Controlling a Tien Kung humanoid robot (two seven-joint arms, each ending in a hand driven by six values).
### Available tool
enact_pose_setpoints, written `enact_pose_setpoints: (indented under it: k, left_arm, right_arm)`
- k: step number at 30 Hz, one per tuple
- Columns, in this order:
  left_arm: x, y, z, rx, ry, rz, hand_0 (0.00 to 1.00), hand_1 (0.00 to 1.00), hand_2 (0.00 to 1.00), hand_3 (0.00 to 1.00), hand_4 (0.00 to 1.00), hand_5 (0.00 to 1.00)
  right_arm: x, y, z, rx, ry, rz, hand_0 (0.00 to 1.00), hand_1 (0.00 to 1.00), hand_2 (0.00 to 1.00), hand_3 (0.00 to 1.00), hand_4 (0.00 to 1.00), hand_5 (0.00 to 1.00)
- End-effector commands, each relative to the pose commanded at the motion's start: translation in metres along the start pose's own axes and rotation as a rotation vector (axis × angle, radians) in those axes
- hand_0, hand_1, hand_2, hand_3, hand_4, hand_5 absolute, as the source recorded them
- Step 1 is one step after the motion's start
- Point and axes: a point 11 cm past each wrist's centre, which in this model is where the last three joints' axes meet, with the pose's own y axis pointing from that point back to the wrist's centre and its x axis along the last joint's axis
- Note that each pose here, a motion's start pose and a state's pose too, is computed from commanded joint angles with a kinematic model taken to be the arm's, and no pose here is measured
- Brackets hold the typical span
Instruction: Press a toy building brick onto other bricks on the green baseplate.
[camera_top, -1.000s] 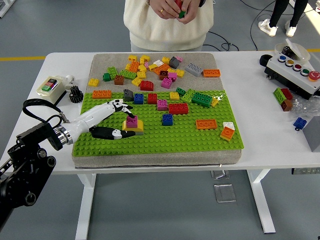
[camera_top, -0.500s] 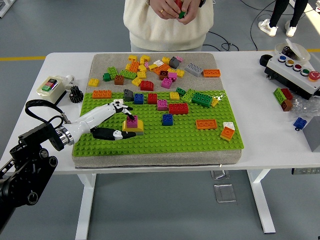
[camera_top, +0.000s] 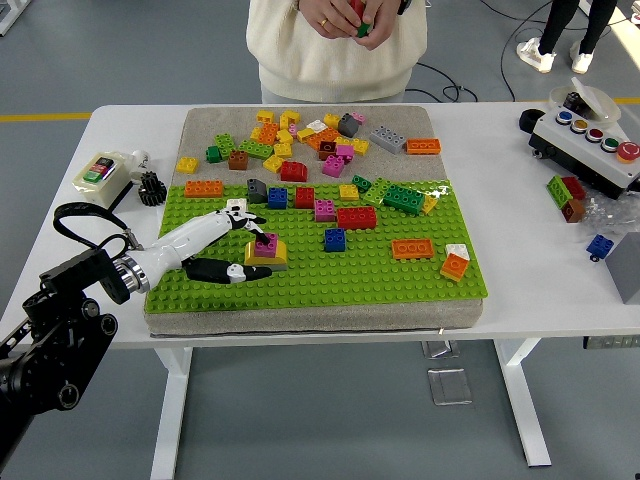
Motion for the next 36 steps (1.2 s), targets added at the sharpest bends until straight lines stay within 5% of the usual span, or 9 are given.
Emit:
enact_pose_setpoints:
  k: [36]
  left_arm:
    - [-0.006,-0.001,-0.01,0.037,0.01,-0.016,0.998,0.947,0.906,0.65,0.998,0.774]
  right_arm:
    - [0.001,0.0,-0.001,0.004,-0.01,0.004,0.736,0.656,0.708,0.595,0.919,0.506]
